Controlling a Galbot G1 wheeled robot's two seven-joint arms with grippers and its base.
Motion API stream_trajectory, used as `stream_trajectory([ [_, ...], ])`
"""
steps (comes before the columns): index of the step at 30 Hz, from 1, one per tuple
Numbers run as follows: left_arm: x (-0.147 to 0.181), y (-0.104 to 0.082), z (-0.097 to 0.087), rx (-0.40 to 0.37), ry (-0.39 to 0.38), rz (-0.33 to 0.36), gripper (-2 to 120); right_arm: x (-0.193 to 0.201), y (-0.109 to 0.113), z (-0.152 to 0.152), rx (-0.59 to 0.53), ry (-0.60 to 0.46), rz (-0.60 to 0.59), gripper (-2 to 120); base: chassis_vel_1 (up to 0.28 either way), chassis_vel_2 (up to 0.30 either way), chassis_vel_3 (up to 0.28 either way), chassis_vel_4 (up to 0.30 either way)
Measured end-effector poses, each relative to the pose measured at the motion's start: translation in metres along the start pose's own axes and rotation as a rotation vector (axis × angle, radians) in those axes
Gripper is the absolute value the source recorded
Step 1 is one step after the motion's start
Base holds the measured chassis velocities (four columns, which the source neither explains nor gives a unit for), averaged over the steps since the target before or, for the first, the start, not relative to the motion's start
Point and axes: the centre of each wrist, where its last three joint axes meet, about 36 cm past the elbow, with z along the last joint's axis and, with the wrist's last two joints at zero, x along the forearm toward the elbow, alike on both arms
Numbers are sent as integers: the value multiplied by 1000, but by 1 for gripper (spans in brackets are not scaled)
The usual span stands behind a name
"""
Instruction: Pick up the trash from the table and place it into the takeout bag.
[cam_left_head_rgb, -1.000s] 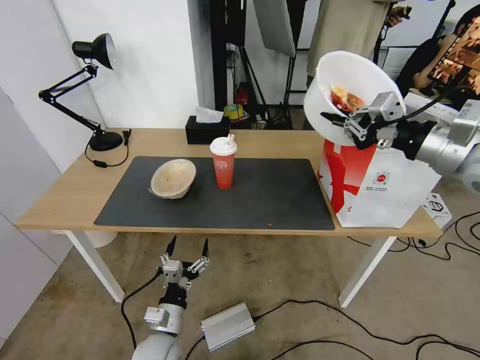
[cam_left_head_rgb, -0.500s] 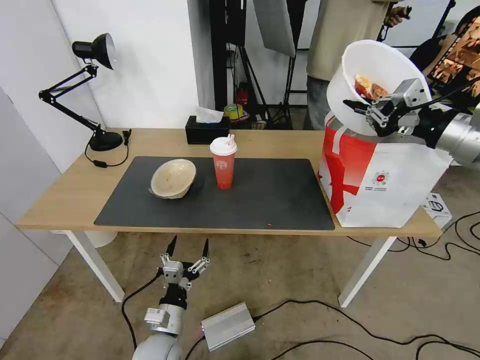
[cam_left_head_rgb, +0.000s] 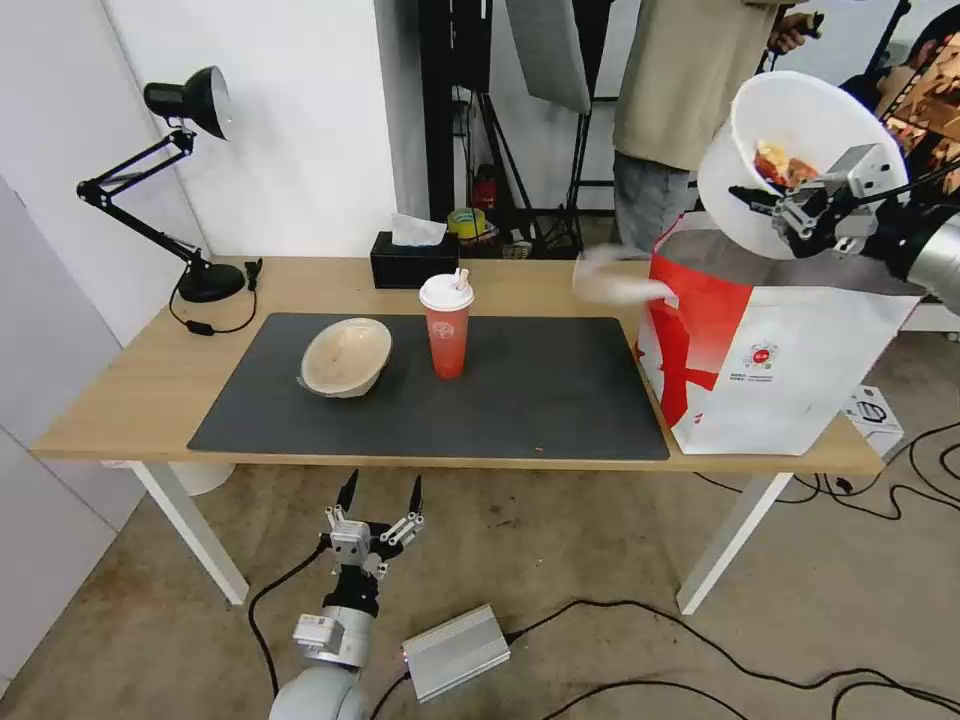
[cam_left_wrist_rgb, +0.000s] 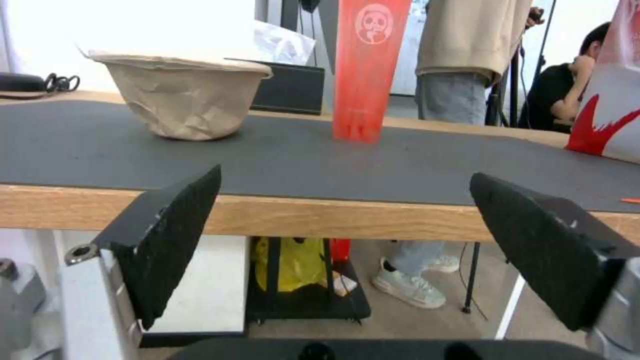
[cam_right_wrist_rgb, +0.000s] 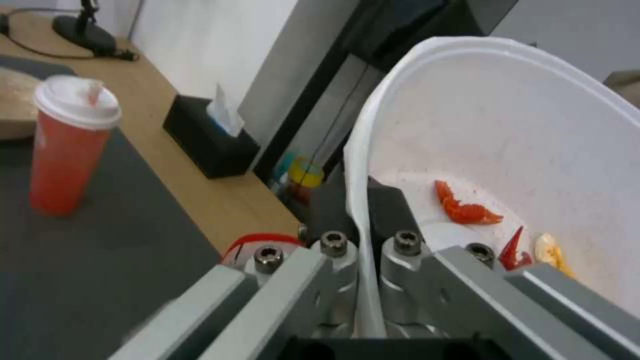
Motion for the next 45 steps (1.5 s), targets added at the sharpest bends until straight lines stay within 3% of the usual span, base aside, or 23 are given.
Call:
stream_trajectory([
  [45, -1, -2, 4, 6, 3, 17, 100, -28, 2, 66, -11, 87, 1, 0, 0, 0, 0, 0],
])
